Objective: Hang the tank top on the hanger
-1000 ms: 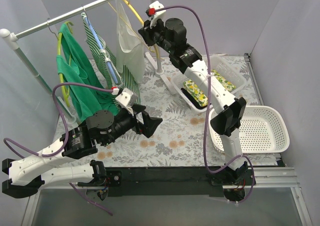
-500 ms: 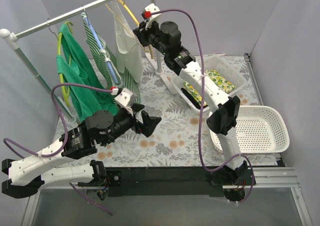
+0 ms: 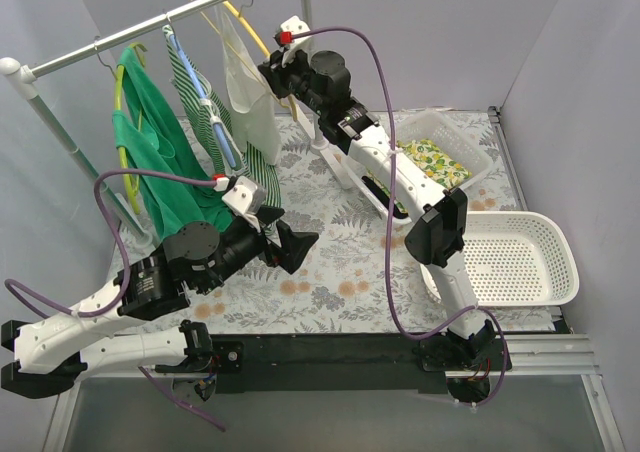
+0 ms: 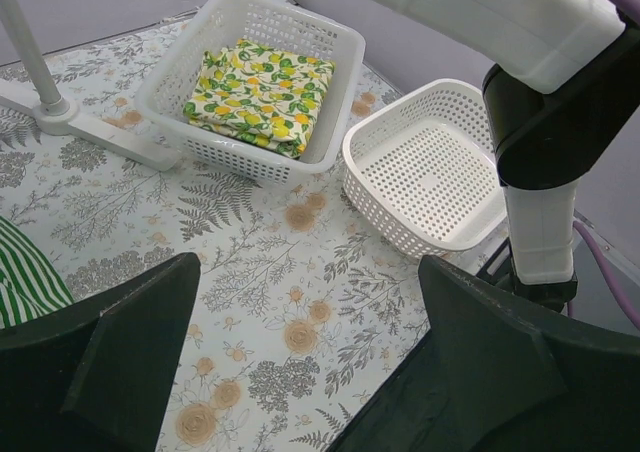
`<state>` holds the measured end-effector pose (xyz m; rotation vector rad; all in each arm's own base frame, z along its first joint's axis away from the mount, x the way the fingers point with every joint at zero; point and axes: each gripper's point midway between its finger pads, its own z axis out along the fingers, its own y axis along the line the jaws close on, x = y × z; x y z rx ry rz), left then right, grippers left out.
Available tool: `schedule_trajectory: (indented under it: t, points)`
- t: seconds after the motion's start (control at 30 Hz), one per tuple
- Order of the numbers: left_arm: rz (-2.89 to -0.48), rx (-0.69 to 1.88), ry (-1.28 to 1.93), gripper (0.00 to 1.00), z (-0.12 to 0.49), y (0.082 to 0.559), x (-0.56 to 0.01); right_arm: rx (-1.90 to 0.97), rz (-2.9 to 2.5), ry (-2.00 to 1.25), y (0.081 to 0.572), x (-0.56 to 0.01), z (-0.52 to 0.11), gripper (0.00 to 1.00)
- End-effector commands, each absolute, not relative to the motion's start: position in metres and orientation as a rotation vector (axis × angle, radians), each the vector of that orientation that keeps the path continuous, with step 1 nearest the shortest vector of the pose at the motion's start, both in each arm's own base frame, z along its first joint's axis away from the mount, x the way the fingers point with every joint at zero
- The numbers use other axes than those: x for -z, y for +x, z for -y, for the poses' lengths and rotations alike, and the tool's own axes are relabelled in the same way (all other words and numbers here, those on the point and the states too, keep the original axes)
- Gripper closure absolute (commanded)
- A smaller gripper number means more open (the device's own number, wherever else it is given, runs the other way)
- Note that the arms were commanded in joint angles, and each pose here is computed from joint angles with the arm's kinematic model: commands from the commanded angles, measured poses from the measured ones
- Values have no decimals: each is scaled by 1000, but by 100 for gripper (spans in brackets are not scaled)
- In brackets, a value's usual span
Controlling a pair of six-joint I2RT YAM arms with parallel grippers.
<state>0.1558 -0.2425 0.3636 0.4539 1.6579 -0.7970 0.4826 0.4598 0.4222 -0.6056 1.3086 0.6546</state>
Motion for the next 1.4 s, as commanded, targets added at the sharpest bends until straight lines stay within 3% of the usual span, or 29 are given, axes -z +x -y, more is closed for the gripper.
schedule_trajectory:
  t: [0.0, 0.83, 1.37]
  points:
    - [-1645, 782, 453, 8, 239, 157, -364, -693, -1124, -534, 467, -489, -454, 99]
    - [-1634, 774, 440, 7, 233, 157, -366, -704, -1123, -532, 469, -483, -460, 98]
    - [-1630, 760, 442, 7, 236, 160, -374, -679, -1063, -512, 445, -528, -433, 52]
